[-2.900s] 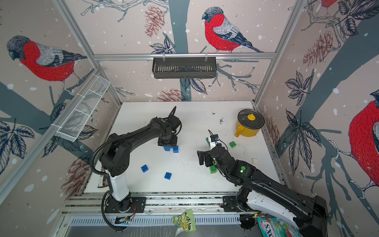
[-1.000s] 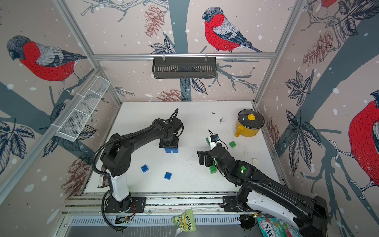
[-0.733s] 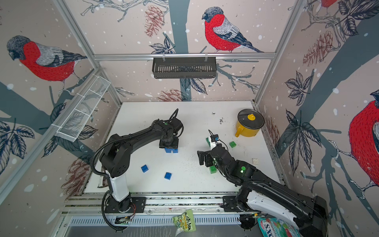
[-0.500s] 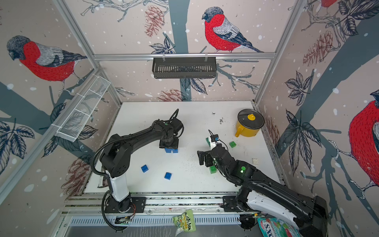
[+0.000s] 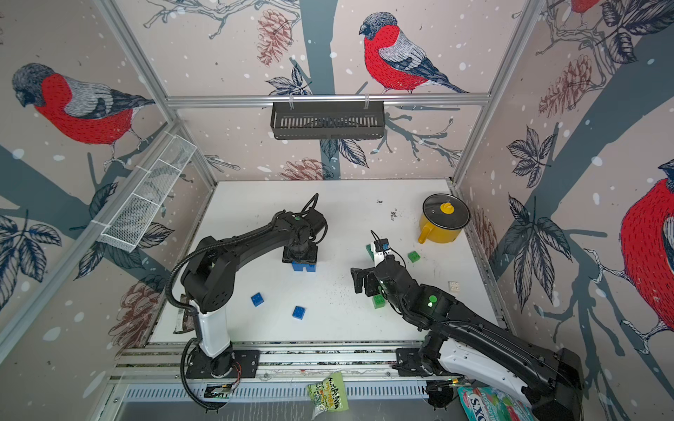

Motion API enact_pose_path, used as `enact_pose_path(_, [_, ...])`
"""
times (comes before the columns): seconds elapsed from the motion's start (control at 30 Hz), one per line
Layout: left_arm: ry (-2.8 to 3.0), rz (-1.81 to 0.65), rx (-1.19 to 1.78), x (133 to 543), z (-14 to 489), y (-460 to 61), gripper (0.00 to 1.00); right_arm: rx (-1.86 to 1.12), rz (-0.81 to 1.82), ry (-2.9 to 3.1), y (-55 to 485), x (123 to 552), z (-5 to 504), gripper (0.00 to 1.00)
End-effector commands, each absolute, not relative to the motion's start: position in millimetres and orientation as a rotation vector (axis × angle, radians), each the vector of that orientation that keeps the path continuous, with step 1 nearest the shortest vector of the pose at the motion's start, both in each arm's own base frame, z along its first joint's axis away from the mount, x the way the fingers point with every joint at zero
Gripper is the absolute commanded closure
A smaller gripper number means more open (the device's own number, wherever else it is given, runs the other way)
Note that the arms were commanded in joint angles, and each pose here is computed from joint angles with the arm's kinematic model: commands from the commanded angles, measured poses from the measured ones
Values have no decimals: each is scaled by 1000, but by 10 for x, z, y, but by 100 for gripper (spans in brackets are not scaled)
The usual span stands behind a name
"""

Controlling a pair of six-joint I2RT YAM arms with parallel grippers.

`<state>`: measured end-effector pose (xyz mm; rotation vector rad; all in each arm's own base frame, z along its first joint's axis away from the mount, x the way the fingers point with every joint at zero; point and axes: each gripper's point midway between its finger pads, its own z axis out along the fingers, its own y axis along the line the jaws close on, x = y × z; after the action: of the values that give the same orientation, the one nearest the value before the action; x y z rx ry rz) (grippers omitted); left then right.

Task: Assemble the letter h with lego
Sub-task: Assemble the lego brick with the lego brick.

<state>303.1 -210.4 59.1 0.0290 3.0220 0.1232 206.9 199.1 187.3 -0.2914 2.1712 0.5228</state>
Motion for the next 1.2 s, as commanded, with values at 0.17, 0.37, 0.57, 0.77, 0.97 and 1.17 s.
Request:
enact_pose_path(0.17, [3088,184,56,2878,524,-2019,27,-300,529,2148,2011,2087,1926,1])
enact_pose_path(0.37, [3051,162,62,2977,673,-2067,21,-297,528,2149,2007,2089,1920,0])
enact_pose_path(0.57, [3028,147,69,3032,756,-2098,18,-298,529,2149,2011,2088,1920,1])
enact_pose_path(0.77, [3005,133,72,3076,855,-2117,17,-298,526,2149,2008,2090,1920,1])
enact_pose_path(0.97, [2928,66,66,3159,1110,-2149,13,-302,526,2153,2013,2089,1914,1])
enact_pose_path(1.17, [2829,-89,19,3201,1340,-2092,3,-369,551,2191,2138,2043,1855,0])
